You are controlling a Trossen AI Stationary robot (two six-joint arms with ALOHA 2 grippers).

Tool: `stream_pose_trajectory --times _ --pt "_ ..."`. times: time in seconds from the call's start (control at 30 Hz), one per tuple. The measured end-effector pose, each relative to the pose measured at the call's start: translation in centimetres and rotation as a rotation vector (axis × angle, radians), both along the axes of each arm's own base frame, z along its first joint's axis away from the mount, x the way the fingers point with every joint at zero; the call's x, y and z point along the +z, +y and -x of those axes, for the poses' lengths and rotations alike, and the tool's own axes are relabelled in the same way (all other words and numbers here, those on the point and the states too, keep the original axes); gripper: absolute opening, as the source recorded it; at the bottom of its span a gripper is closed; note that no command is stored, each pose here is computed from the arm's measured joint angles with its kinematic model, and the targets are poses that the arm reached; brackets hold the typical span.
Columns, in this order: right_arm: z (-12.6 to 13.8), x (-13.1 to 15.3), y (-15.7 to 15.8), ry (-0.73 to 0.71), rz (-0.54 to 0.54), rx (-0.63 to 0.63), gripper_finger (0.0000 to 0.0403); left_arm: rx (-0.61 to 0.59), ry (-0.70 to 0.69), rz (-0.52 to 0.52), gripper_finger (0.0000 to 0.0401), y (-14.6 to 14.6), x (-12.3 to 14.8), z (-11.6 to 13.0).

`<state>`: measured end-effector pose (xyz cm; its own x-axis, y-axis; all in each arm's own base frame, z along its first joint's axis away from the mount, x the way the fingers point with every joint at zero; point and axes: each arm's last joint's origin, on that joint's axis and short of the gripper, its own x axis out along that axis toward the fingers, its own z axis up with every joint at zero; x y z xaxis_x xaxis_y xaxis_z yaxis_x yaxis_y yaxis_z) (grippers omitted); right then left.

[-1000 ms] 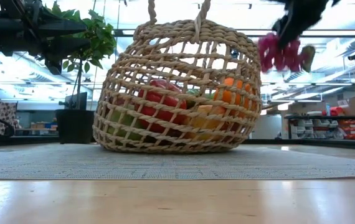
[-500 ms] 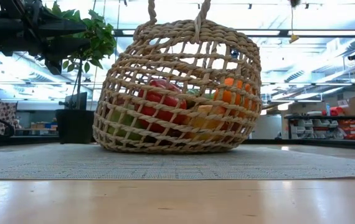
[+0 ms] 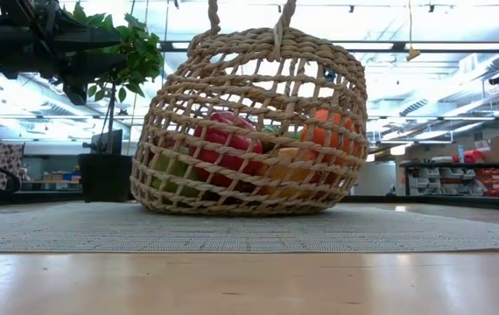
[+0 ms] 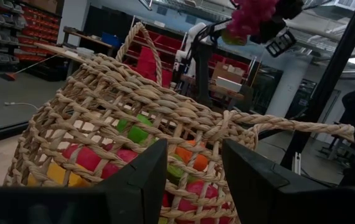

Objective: Build produce basket
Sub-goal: Put the red grapes into the brown basket

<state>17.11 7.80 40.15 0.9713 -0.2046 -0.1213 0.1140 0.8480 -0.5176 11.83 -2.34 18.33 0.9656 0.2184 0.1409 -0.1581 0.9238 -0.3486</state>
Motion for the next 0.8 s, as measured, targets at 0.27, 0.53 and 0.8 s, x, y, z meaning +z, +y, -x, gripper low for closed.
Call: stream_pose_trajectory --times 0.27,0.53,0.8 --pt "-1.8 -1.5 3.0 0.078 0.277 -0.118 0.0152 0.0 -0.001 0.0 0.016 0.0 0.0 0.0" --pt "-2.6 -1.8 5.7 0.058 0.373 -0.086 0.014 0.0 -0.001 0.001 0.016 0.0 0.0 0.0" --pt "-2.9 -4.9 6.2 0.023 0.411 -0.065 0.0138 0.0 0.0 0.0 0.016 0.0 0.0 0.0"
